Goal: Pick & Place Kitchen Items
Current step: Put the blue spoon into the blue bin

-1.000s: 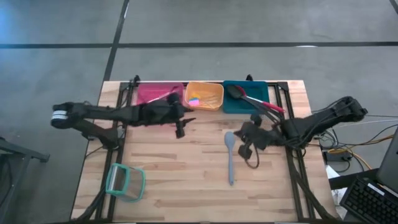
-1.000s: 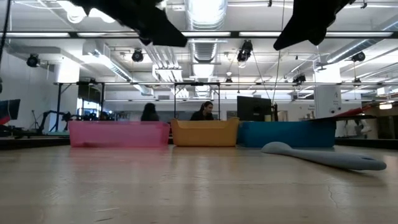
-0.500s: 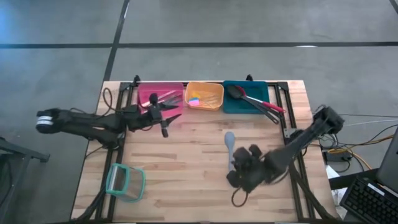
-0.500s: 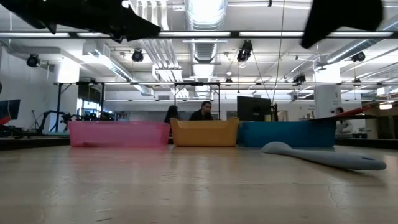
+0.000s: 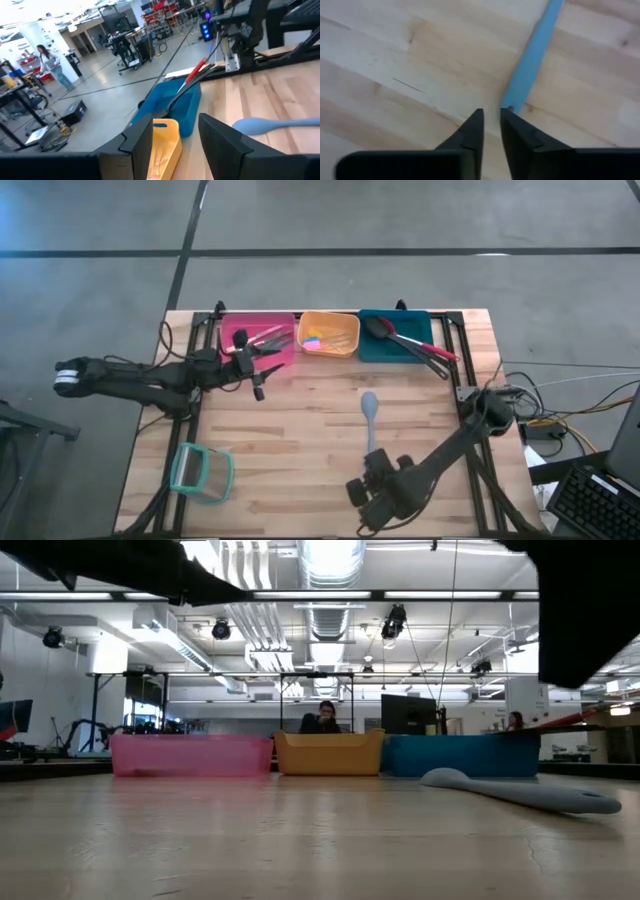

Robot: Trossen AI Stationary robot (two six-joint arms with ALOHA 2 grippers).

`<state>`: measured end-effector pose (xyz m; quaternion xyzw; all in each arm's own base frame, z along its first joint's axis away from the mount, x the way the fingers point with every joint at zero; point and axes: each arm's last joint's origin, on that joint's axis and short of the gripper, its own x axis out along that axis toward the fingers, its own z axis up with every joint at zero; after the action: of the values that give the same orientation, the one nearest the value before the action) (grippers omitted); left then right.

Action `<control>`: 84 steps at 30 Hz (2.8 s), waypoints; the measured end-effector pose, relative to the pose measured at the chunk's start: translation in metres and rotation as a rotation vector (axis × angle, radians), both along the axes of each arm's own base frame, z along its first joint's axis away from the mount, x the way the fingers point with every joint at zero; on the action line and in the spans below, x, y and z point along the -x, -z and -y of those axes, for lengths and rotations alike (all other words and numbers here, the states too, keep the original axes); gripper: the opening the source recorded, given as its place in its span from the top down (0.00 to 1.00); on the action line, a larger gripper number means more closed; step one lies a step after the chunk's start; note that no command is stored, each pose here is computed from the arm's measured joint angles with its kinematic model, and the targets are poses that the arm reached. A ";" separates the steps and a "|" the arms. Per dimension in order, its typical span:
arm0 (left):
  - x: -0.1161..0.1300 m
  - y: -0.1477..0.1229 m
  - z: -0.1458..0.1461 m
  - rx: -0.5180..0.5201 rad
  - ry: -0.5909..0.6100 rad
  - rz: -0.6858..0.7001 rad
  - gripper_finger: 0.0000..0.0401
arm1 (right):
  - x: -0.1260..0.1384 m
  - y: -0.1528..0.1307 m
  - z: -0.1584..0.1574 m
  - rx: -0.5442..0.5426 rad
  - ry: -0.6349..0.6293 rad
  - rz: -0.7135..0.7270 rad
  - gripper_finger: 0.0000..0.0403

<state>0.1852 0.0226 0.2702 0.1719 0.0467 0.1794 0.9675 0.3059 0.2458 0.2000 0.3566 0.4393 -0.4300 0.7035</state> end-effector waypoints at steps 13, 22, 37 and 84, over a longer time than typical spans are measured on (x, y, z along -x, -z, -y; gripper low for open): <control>0.001 0.006 -0.001 -0.005 -0.027 -0.069 0.59 | -0.033 0.034 0.008 -0.002 0.068 -0.077 0.41; 0.001 0.008 -0.001 -0.004 -0.026 -0.088 0.59 | -0.037 0.038 0.021 -0.027 0.063 -0.145 0.24; 0.001 0.010 -0.001 -0.002 -0.024 -0.102 0.59 | -0.025 0.071 0.026 -0.086 0.060 -0.187 0.39; 0.003 0.020 -0.001 -0.010 -0.061 -0.219 0.59 | 0.008 0.040 0.011 0.154 -0.009 -0.239 0.83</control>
<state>0.1817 0.0241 0.2501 0.1938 0.1563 0.1890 0.9499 0.2974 0.2353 0.1602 0.2456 0.4872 -0.4988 0.6734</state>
